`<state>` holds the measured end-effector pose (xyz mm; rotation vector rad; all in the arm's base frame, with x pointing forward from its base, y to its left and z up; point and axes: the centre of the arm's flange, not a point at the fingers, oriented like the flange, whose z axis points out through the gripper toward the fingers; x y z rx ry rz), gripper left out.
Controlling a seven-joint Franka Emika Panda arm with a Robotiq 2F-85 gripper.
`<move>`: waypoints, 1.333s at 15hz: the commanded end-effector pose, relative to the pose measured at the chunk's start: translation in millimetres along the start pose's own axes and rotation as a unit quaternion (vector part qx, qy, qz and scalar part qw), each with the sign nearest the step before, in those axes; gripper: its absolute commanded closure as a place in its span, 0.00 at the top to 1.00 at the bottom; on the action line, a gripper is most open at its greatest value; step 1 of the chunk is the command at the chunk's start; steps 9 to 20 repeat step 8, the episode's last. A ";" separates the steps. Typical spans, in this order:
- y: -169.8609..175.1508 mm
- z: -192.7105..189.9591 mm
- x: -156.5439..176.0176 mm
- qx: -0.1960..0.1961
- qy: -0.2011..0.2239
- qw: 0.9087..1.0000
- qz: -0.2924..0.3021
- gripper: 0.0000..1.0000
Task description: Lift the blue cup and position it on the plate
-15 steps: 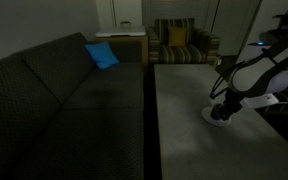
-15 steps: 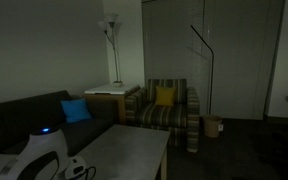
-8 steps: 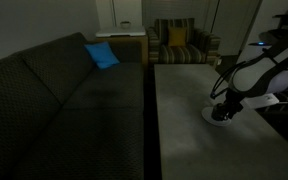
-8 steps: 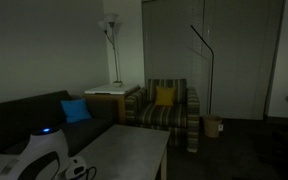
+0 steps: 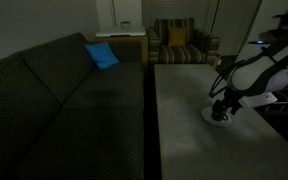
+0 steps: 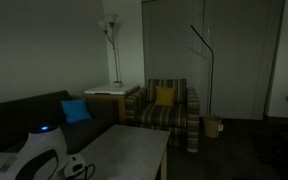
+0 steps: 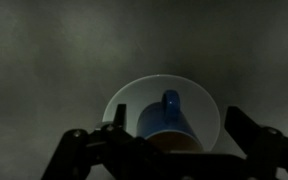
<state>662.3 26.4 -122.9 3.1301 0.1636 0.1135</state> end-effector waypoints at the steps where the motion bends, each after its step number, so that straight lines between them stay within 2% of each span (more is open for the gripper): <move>1: -19.5 -42.2 -15.5 -0.008 0.013 1.000 -0.003 1.00; 8: -70.3 -93.8 -30.4 -0.011 0.084 0.996 0.018 1.00; 20: -70.3 -93.8 -30.4 -0.011 0.084 0.996 0.018 1.00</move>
